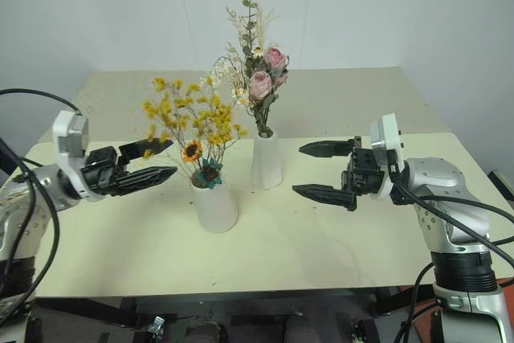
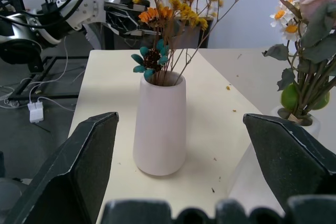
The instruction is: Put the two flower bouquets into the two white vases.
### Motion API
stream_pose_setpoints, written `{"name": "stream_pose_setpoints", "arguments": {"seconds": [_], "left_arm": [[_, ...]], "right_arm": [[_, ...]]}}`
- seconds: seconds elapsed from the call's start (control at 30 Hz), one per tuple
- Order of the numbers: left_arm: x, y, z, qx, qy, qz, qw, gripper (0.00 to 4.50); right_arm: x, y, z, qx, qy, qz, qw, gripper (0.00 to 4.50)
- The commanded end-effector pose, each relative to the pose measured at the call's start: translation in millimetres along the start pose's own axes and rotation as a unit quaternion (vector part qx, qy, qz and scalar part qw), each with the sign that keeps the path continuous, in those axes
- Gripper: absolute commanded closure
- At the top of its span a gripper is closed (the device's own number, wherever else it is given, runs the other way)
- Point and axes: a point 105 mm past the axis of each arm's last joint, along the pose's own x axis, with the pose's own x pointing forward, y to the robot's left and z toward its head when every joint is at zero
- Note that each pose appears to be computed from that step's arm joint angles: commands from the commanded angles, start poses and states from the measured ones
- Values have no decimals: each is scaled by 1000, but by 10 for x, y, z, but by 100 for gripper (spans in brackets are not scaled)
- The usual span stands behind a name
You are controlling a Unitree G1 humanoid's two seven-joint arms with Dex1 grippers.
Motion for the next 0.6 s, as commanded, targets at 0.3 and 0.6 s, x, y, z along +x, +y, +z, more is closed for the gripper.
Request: {"name": "stream_pose_setpoints", "arguments": {"seconds": [0.3, 0.6], "left_arm": [[-458, 6, 59, 75, 88, 27, 993, 25], [-569, -26, 57, 95, 130, 15, 987, 25]], "right_arm": [[-175, -40, 86, -17, 7, -26, 999, 0], [-334, -82, 21, -4, 26, -52, 998, 0]]}}
